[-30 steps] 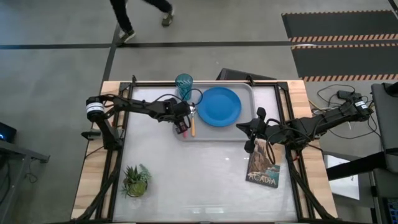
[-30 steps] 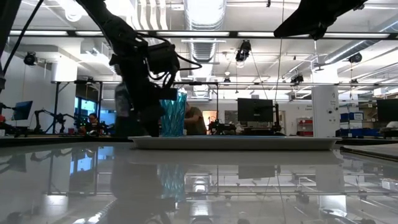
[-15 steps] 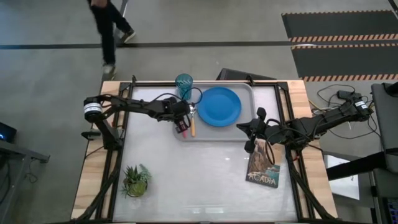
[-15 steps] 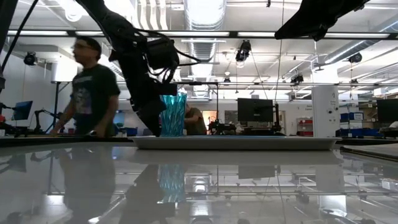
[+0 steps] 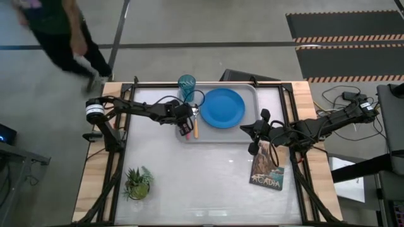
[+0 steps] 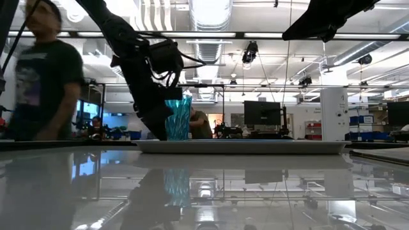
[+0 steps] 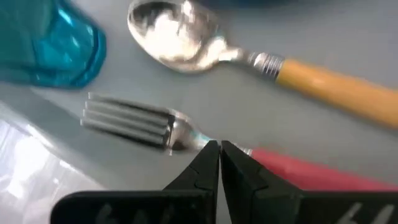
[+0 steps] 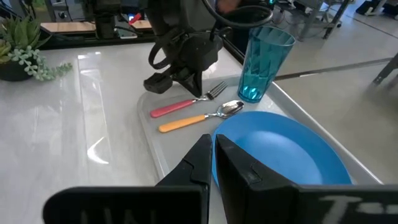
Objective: Pick and place plate/cup/fork/spoon on tray
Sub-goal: Adjust the pink fork
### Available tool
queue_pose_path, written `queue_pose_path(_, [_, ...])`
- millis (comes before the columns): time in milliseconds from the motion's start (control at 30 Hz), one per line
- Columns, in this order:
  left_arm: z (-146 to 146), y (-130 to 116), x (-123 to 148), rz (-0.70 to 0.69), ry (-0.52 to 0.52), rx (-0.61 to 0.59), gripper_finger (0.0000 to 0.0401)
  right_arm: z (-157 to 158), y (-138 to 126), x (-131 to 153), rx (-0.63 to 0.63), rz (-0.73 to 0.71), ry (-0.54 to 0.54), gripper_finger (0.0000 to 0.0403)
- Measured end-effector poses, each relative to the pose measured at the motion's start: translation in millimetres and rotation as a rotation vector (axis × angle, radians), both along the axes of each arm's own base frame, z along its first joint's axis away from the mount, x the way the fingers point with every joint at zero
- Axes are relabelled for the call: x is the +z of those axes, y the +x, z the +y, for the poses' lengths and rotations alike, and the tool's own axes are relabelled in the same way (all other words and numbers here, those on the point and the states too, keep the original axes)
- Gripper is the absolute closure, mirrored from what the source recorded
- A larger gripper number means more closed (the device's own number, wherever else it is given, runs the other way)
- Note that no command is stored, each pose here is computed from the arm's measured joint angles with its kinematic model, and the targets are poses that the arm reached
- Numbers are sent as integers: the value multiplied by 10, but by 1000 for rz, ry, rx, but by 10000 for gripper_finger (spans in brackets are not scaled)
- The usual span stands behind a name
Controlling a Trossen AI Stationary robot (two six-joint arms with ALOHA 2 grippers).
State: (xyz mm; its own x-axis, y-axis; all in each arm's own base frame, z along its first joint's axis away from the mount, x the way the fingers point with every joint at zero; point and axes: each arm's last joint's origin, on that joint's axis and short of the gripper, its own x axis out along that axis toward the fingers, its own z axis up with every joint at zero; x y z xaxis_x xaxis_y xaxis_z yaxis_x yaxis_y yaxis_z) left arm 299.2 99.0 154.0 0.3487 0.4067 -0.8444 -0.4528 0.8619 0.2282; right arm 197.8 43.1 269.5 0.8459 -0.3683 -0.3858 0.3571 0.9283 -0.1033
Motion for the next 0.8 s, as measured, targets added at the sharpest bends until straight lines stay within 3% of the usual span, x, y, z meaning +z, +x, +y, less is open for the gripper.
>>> queue_pose_path(533, [15, -32, -12, 31, 12, 0, 401, 0, 0, 0, 0, 1, -1, 394])
queue_pose_path(800, [7, -48, -90, -21, 11, -1, 401, 0, 0, 0, 1, 1, -2, 394])
